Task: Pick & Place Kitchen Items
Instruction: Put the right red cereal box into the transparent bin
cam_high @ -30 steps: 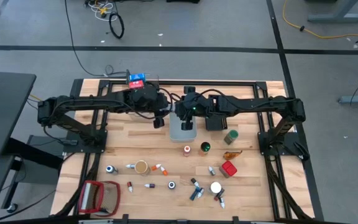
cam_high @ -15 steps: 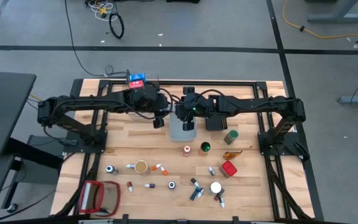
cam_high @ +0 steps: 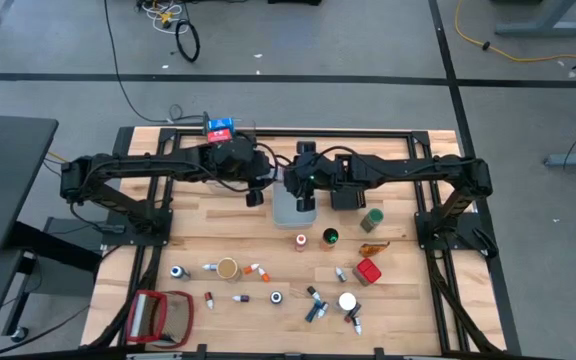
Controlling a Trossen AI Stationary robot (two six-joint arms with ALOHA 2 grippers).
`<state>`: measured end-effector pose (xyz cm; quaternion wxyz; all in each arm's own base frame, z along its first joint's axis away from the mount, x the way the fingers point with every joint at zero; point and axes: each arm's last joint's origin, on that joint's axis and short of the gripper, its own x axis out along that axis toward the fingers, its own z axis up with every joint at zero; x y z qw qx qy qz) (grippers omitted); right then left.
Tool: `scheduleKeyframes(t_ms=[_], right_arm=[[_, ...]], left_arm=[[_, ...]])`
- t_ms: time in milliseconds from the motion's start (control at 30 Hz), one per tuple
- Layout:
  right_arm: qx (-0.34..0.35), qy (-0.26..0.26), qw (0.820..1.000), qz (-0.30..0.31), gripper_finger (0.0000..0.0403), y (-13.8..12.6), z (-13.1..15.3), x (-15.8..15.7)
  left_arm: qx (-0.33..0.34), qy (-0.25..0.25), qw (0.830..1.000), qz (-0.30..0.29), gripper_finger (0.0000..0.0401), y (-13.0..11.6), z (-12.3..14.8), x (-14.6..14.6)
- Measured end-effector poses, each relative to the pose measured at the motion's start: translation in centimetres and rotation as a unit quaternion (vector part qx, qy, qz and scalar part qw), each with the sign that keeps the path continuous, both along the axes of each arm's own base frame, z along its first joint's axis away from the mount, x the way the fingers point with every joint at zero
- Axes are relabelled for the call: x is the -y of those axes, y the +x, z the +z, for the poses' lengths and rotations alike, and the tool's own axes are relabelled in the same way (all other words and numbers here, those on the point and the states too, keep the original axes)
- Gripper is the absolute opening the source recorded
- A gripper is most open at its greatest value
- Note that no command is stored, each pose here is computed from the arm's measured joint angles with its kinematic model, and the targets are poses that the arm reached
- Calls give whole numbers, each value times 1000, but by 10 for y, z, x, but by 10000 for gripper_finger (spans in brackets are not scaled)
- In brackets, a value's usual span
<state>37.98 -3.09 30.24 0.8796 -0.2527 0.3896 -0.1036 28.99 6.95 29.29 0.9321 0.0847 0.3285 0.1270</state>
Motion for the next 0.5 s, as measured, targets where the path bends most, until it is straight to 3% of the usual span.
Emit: scheduleKeyframes(t_ms=[200, 367, 500], right_arm=[[-24, -30, 998, -42, 231, -5, -3, -7], [-54, 3, 996, -70, 240, -25, 4, -16], [-17, 59, 991, -116, 236, -53, 30, -16]], left_arm=[[0, 1, 1000, 5, 162, 0, 0, 0], [8, 6, 1000, 2, 156, -1, 3, 0], [35, 11, 999, 0, 161, -7, 15, 2]])
